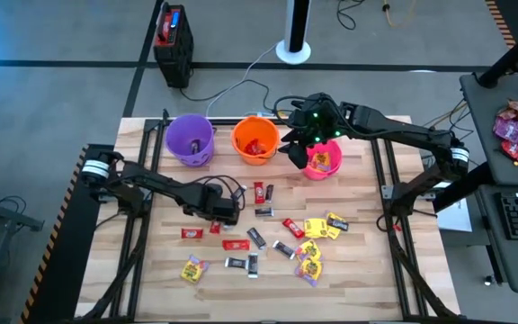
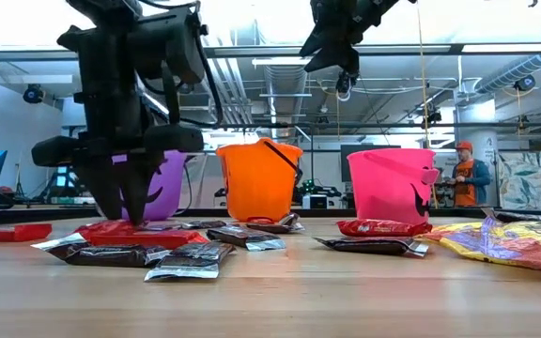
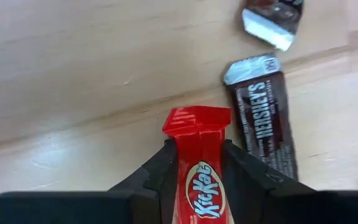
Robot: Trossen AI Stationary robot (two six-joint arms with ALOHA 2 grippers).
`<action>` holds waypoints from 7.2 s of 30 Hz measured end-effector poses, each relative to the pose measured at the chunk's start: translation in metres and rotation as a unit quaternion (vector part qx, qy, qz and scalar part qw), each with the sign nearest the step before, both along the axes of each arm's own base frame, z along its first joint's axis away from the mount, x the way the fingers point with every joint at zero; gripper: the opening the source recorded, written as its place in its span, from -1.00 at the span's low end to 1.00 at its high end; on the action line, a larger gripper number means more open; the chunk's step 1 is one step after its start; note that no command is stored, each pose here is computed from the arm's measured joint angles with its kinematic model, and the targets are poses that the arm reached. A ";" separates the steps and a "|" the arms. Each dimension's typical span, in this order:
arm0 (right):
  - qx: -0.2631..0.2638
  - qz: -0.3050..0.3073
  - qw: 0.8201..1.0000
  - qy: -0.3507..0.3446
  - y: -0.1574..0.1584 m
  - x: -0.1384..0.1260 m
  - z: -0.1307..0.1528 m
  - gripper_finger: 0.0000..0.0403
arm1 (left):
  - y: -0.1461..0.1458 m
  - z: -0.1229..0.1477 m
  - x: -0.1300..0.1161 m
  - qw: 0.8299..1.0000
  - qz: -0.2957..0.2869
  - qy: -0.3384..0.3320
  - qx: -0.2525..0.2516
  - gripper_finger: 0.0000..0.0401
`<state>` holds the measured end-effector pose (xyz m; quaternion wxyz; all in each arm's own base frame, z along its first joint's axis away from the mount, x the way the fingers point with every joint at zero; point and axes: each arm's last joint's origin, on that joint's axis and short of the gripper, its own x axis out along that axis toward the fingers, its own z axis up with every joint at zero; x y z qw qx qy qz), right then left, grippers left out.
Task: Sort candy by brand, put in halloween buckets
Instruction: Put the red candy into the orange bucket, then put the yellow candy into the pink bucket
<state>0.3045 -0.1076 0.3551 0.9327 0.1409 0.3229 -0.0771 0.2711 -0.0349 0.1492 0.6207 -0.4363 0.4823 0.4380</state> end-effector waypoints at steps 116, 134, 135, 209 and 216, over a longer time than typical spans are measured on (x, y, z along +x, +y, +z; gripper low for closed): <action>0.399 -0.021 0.916 -0.018 0.031 0.095 -0.087 -0.09 | -0.027 0.120 0.009 0.899 -0.291 -0.155 0.288 -0.79; 0.371 -0.004 0.928 -0.024 0.031 0.098 -0.092 -0.72 | -0.021 0.129 0.022 0.895 -0.293 -0.156 0.298 -0.79; 0.369 -0.001 0.929 -0.024 0.031 0.098 -0.092 -0.81 | -0.020 0.129 0.022 0.895 -0.293 -0.157 0.299 -0.78; 0.103 -0.123 0.986 0.042 -0.058 0.033 -0.030 -0.36 | -0.023 0.040 0.028 0.982 -0.184 0.047 -0.011 0.08; 0.107 -0.117 0.984 0.075 -0.053 0.025 -0.030 -0.33 | -0.043 0.056 0.024 0.929 -0.366 -0.032 -0.053 0.08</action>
